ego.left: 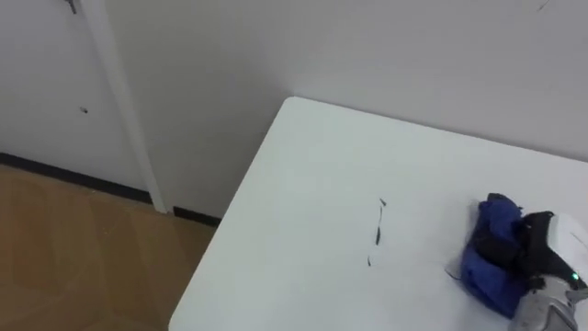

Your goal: Wipe table

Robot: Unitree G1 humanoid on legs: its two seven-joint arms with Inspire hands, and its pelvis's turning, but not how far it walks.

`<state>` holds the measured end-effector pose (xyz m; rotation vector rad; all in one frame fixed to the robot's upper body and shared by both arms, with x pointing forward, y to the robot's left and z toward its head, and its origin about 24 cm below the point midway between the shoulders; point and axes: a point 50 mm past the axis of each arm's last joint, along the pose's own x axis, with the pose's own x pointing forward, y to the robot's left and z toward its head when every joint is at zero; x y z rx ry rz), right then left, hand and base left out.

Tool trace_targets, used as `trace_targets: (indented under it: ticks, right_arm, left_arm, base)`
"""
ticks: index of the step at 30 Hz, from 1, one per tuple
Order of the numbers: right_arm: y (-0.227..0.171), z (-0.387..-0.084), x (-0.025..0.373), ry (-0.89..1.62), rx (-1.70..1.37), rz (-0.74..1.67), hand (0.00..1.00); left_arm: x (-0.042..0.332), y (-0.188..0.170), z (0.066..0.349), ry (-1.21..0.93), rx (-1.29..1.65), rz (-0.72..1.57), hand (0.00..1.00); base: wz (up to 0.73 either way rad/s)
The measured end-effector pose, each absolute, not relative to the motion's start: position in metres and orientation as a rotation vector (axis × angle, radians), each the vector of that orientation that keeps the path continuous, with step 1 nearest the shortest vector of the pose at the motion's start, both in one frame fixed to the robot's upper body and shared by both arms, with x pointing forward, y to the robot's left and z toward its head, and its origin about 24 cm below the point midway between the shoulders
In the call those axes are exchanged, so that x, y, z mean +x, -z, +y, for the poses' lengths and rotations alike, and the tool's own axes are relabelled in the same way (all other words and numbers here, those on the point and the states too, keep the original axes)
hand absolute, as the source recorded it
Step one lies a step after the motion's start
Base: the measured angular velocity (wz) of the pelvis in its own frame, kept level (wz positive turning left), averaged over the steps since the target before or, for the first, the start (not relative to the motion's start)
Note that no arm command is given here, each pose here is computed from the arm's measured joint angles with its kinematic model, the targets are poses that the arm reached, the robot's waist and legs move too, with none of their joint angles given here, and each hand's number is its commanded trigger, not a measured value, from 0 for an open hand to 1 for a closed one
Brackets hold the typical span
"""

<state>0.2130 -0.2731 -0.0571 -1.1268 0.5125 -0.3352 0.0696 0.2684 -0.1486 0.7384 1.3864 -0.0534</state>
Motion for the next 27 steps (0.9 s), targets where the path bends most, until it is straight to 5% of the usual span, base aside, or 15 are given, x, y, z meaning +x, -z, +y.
trace_targets:
  ticks: [4,7,14,19,21,27]
  right_arm:
    - [0.045,-0.203,0.236,0.074,-1.159,0.349,1.00]
    - [0.039,-0.183,0.242,0.013,-1.153,0.290,1.00]
    - [0.049,-0.217,0.227,0.130,-1.026,0.320,1.00]
    - [0.064,-0.303,0.177,0.414,-1.009,0.555,1.00]
    - [0.066,-0.315,0.169,0.438,-1.023,0.604,1.00]
    - [0.059,-0.265,0.222,0.315,-1.083,0.521,1.00]
  left_arm:
    - [0.080,0.154,0.252,0.099,0.721,1.378,0.00]
    - [0.086,0.155,0.243,0.126,0.718,1.352,0.00]
    - [0.044,0.155,0.265,0.032,0.656,1.462,0.00]
    - [0.015,0.142,0.305,-0.094,0.679,1.545,0.00]
    - [0.015,0.142,0.306,-0.091,0.685,1.548,0.00]
    - [0.052,0.149,0.285,-0.007,0.680,1.454,0.00]
  base:
    - [-0.51]
    - [0.04]
    - [0.23]
    - [0.43]
    - [-0.09]
    - [-1.02]
